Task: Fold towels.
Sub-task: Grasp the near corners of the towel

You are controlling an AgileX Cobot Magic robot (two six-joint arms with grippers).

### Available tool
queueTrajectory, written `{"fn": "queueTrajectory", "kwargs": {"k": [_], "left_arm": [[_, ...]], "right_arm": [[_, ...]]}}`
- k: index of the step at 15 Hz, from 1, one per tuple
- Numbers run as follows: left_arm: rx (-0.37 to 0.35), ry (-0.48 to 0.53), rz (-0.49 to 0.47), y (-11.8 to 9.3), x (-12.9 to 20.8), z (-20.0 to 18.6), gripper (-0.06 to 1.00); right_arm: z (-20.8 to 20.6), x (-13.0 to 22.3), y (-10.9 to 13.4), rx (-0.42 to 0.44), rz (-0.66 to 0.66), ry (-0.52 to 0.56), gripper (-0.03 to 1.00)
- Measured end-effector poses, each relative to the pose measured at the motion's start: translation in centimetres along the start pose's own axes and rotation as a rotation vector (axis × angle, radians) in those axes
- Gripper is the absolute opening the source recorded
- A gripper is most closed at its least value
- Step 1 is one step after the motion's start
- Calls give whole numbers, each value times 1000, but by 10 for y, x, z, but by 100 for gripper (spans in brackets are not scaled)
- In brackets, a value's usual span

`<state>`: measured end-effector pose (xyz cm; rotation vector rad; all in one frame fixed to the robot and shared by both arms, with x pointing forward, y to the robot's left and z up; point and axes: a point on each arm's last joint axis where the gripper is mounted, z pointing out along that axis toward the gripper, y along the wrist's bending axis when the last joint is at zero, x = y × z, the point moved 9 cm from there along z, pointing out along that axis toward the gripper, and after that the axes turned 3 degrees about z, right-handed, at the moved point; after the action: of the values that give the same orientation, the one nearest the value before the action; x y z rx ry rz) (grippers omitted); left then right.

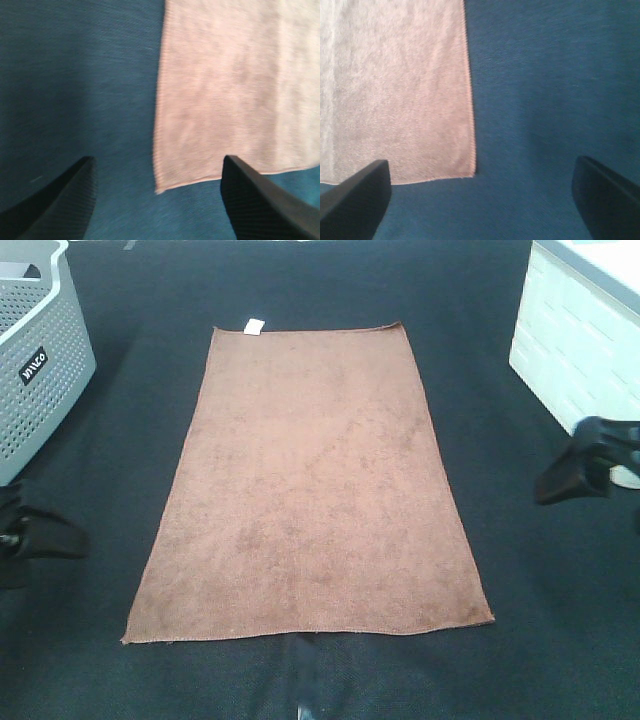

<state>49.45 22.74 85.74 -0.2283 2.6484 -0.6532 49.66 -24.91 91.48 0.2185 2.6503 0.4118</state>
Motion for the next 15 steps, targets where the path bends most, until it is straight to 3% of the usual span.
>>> {"fn": "queueTrajectory", "kwargs": {"k": [3,5,8,10,15], "left_arm": [[113,84,-26,-9,-1,32,67],[142,131,-60,-7,3,49,67],[151,177,-53,-7,8,65,67],[160,227,-11,-21,15,82,67],[116,232,-3,-32,20,96,67]], "right_arm": [[49,17,-1,-42,55,180,91],[71,26,-2,-66,78,242,90],[88,31,0,-103,77,272,89],[103,40,11,-135,16,296,87],[124,42,18,-129,44,300,81]]}}
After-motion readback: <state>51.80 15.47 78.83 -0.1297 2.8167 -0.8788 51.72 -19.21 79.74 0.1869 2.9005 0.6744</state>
